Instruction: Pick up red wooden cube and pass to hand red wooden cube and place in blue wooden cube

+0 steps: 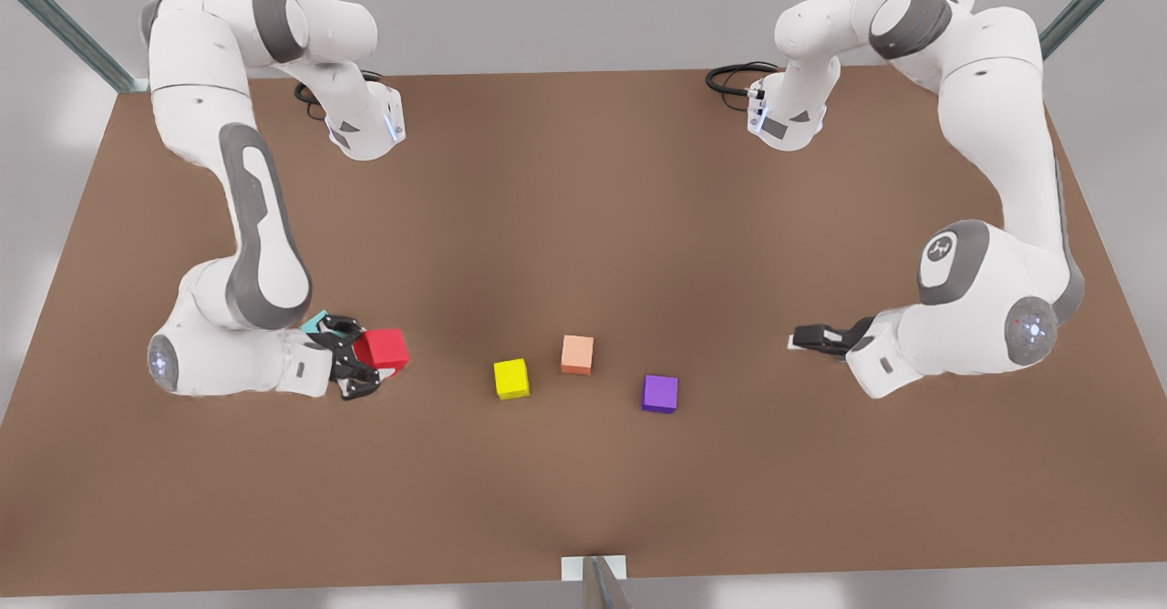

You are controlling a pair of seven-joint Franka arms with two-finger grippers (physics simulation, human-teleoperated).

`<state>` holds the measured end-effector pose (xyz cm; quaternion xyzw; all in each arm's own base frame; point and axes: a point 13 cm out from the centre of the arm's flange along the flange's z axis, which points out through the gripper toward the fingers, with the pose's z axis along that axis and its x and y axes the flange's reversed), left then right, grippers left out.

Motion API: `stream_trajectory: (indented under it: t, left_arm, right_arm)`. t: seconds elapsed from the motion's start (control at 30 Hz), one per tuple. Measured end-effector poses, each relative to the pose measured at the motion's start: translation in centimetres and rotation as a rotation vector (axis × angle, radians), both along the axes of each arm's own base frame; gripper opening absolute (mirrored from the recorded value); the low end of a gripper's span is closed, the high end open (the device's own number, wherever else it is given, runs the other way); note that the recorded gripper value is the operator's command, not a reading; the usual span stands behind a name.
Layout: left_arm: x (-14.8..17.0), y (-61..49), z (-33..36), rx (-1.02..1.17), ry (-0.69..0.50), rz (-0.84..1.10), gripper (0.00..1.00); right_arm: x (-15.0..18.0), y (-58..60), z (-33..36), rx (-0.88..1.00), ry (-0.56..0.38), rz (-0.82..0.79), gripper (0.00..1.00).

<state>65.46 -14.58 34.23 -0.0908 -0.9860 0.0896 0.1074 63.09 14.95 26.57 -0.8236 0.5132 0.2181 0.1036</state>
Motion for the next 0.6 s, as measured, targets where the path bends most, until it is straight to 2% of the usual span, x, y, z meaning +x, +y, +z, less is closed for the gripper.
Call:
stream_trajectory:
  t: [0.03,0.07,0.1,0.2,0.3,0.6]
  left_arm:
    - [-3.5,1.4,-0.5,0.168,0.027,0.013,1.0]
    - [-6.3,2.9,0.3,0.236,0.034,0.035,1.0]
    - [-7.3,4.5,0.9,0.25,0.038,0.059,1.0]
    - [-7.6,5.3,1.6,0.241,0.05,0.065,1.0]
    - [-5.1,3.9,5.5,0.202,0.0,0.048,1.0]
    - [-6.9,6.4,5.4,0.18,0.076,0.039,1.0]
  right_arm:
    - [-1.5,-2.8,-0.5,-0.132,0.006,0.024,0.55]
    - [-3.3,-5.3,-1.5,-0.242,0.02,0.033,0.55]
    - [-4.8,-7.7,-2.4,-0.336,0.026,0.034,0.55]
    - [-6.2,-13.5,-3.6,-0.535,0.0,-0.005,0.55]
    - [-7.0,-16.0,-4.7,-0.626,-0.03,-0.068,0.55]
    - [-9.7,-16.4,-10.2,-0.666,-0.116,-0.273,0.55]
